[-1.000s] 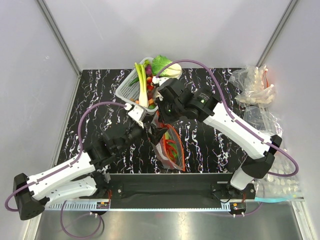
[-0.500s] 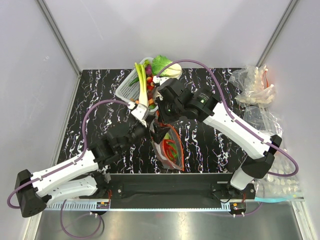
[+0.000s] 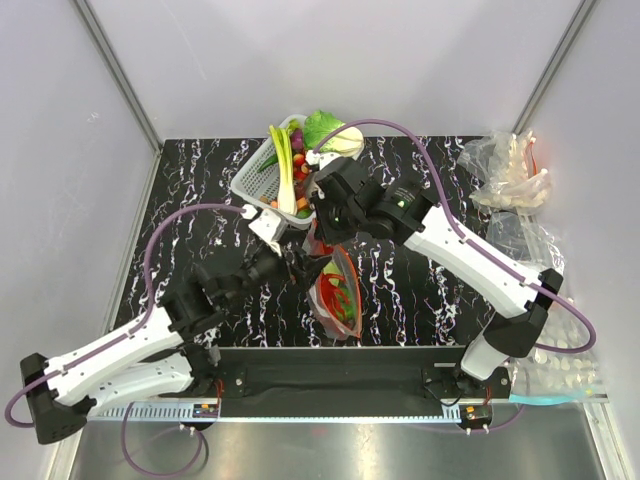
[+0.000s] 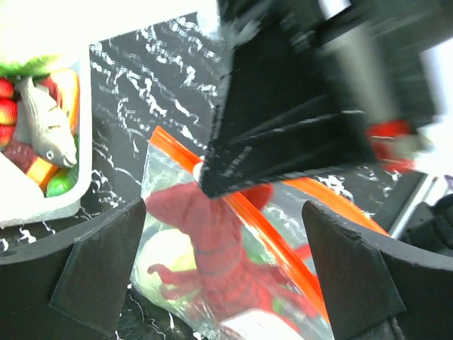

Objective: Place the food in the zip-top bag and seal the zipper
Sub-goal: Adjust the fake lobster in the zipper food storage bag.

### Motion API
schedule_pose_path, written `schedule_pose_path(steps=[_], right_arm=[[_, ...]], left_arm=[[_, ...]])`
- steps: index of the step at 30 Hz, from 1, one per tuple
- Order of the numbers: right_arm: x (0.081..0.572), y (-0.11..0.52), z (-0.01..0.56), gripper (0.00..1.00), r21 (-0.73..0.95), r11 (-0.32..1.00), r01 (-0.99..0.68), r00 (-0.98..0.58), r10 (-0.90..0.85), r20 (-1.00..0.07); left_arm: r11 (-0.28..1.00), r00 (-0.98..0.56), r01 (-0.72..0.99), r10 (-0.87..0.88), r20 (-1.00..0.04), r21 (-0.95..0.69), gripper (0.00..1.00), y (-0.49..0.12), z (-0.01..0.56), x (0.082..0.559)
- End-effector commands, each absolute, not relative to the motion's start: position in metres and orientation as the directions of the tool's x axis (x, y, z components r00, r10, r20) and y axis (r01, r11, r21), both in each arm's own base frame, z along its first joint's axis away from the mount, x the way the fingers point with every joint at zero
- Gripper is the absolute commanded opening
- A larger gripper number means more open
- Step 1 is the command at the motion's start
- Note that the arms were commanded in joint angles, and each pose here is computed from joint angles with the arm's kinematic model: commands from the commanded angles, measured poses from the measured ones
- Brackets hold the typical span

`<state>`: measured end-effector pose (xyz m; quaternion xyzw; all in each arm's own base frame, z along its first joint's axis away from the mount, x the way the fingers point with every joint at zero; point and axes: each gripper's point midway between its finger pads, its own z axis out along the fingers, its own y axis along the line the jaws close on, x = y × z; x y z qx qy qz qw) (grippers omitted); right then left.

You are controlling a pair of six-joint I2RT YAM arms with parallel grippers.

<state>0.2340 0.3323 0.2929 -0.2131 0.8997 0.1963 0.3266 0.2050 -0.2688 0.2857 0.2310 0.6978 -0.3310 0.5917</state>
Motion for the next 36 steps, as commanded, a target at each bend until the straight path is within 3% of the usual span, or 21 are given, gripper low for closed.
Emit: schedule_pose_path(steps=[1, 10, 16, 20, 23, 31, 35, 36], right_arm=[[0.243, 0.326, 0.306, 0.00, 0.206, 0.833, -0.513, -0.655, -0.225, -0.721], [0.236, 0.326, 0.313, 0.00, 0.185, 0.764, -0.618, -0.584, -0.288, -0.759], [0.218, 0.331, 0.323, 0.00, 0.193, 0.657, -0.729, -0.521, -0.349, -0.779], [0.215, 0.330, 0.324, 0.00, 0.188, 0.642, -0.743, -0.511, -0.364, -0.779], [0.212, 0.329, 0.324, 0.00, 0.188, 0.634, -0.750, -0.507, -0.370, -0.779], [0.207, 0.330, 0.325, 0.00, 0.197, 0.602, -0.773, -0.494, -0.379, -0.782], [0.204, 0.331, 0.324, 0.00, 0.198, 0.587, -0.785, -0.491, -0.396, -0.776], [0.204, 0.331, 0.324, 0.00, 0.197, 0.585, -0.786, -0.491, -0.398, -0.775]], left_arm=[[0.631, -0.107, 0.752, -0.169, -0.980, -0.191, 0.99, -0.257, 0.342, 0.192], [0.671, -0.200, 0.673, -0.242, -0.950, -0.312, 0.98, -0.217, 0.333, 0.234], [0.548, -0.167, 0.763, -0.344, -0.924, -0.342, 0.92, -0.213, 0.330, 0.257], [0.410, -0.134, 0.876, -0.301, -0.944, -0.255, 0.91, -0.229, 0.327, 0.248], [0.347, -0.083, 0.919, -0.298, -0.951, -0.189, 0.83, -0.232, 0.334, 0.238], [0.280, 0.083, 0.960, -0.245, -0.966, 0.011, 0.74, -0.234, 0.329, 0.221], [0.042, 0.104, 0.994, -0.180, -0.978, 0.098, 0.75, -0.247, 0.326, 0.200], [0.038, 0.089, 0.996, -0.164, -0.982, 0.084, 0.74, -0.248, 0.322, 0.206]])
